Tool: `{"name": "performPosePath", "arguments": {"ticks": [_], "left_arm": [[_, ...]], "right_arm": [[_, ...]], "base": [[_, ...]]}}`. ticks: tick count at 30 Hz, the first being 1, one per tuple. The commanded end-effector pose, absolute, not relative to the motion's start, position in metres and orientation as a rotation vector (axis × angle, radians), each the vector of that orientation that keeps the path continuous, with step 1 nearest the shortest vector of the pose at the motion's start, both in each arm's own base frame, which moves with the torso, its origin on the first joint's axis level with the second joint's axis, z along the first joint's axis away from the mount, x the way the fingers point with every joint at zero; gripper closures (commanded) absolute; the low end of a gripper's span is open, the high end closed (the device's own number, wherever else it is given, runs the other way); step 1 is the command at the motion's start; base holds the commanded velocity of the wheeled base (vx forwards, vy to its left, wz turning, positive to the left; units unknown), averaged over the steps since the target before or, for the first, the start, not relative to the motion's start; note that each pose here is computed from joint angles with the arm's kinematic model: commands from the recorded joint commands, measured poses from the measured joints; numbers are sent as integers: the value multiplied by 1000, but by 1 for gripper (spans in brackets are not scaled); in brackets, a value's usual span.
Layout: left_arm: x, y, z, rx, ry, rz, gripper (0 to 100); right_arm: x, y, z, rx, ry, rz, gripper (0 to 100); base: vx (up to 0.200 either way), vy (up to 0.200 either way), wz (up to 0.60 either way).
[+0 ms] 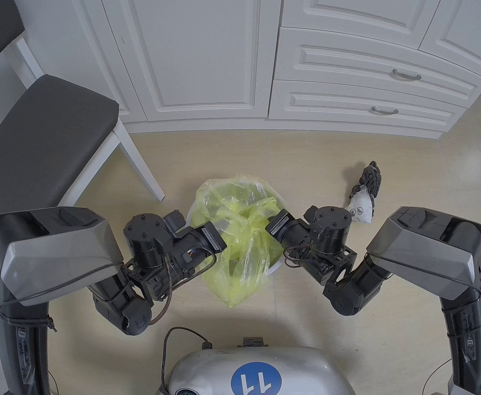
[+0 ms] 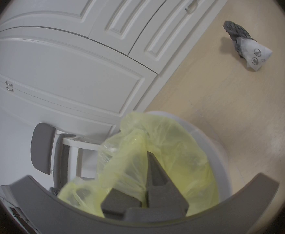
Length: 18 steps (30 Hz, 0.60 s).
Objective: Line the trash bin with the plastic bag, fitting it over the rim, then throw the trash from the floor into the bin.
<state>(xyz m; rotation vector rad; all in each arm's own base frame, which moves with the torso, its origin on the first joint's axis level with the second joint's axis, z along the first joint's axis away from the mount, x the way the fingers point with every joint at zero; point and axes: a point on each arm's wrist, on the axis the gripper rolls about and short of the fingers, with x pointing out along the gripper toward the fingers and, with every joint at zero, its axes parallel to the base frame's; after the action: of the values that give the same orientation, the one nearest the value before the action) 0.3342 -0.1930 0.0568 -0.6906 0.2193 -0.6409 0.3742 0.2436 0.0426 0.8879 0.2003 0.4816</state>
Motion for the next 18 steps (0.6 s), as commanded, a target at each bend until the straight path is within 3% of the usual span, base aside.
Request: {"name": "performPosePath", "arguments": {"ticks": [1, 7, 14, 18], "left_arm": [[331, -206, 41, -679, 262, -656, 100], [337, -210, 48, -688, 205, -617, 100], [332, -199, 76, -698, 144, -628, 100], [321, -178, 99, -694, 131, -667, 100]], "right_arm": [[369, 240, 68, 899, 154, 500, 100], [349, 235, 104, 850, 97, 537, 100], [343, 229, 115, 741, 39, 510, 100], [350, 211, 108, 563, 2, 440, 100]], "base": [[0, 0, 0], [0, 0, 0], [0, 0, 0], [0, 0, 0]]}}
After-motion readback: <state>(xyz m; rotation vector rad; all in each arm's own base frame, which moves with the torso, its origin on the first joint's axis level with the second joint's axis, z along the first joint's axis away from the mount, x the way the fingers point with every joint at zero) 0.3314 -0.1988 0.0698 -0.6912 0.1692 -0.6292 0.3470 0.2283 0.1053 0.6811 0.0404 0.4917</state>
